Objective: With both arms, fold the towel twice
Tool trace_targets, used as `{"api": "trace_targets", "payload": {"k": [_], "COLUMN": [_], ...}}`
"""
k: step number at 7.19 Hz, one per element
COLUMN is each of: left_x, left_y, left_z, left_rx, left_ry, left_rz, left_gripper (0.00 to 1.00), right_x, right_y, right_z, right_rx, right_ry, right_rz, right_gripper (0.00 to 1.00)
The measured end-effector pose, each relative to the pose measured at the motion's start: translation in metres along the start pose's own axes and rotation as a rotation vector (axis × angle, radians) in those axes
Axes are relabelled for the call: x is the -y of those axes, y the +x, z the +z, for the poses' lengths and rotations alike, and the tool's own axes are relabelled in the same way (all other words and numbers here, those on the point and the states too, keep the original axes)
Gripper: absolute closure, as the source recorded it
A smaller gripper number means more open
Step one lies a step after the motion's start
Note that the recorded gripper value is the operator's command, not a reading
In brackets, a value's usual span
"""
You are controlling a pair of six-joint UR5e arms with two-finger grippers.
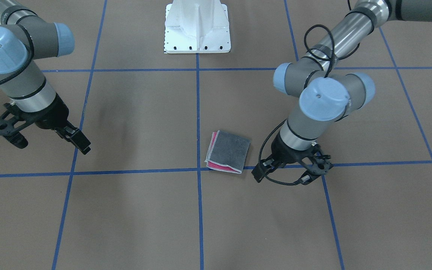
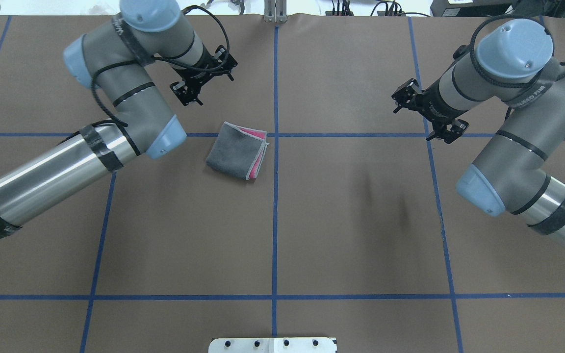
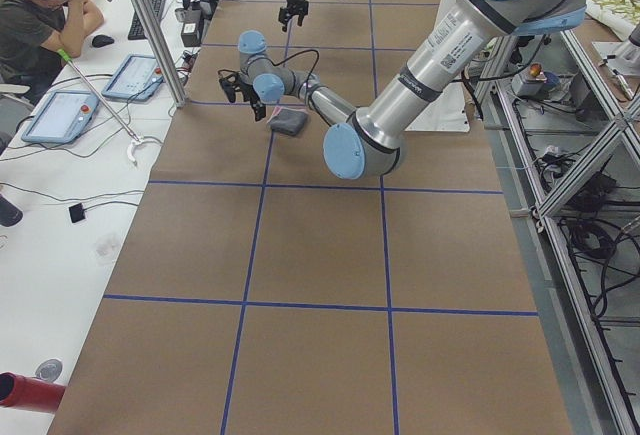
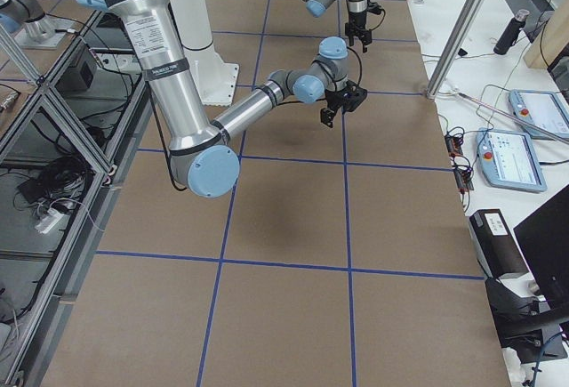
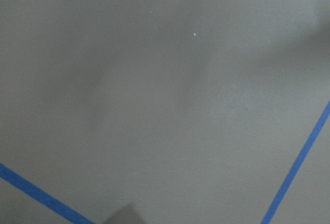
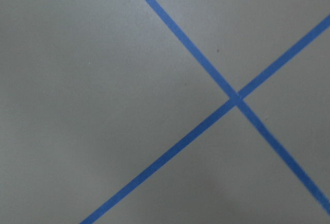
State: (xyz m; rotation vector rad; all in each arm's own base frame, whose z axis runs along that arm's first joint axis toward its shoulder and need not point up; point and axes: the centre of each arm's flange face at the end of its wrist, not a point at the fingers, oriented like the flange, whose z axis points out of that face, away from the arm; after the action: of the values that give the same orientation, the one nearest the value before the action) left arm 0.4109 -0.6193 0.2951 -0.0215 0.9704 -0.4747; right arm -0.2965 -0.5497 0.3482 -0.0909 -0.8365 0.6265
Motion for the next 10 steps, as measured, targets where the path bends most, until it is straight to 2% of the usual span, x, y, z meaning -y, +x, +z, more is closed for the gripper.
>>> {"api": "trace_targets", "payload": {"k": [3,5,6,8,10], "left_x": [0.017,0.06,0.081,0.119,0.153], "left_y": [-0.158,-0.274,-0.319,-0.379,-0.434], "left_z": [-0.059,-0.11,-0.132,-0.175,-0.204], "left_rx": [0.108,0.133,0.149,0.178,0.167], "left_ry": [-0.002,-0.036,-0.046,-0.087,-0.103], "left_rz": [0.393,0.561,0.602,0.578,0.572], "left_gripper": [0.0,0.0,0.0,0.0,0.0], "right_x": [0.075,0.117,0.134,0.157,0.167], "right_y": [0.053,0.118,0.154,0.228,0.288], "right_z": [-0.035,-0.048,-0.054,-0.062,-0.066], "right_rx": [-0.056,-0.065,-0.065,-0.073,-0.087], "right_ry": [-0.044,-0.07,-0.08,-0.095,-0.107], "right_rz": [-0.23,-0.364,-0.414,-0.494,-0.542], "right_gripper": [0.0,0.0,0.0,0.0,0.0]}}
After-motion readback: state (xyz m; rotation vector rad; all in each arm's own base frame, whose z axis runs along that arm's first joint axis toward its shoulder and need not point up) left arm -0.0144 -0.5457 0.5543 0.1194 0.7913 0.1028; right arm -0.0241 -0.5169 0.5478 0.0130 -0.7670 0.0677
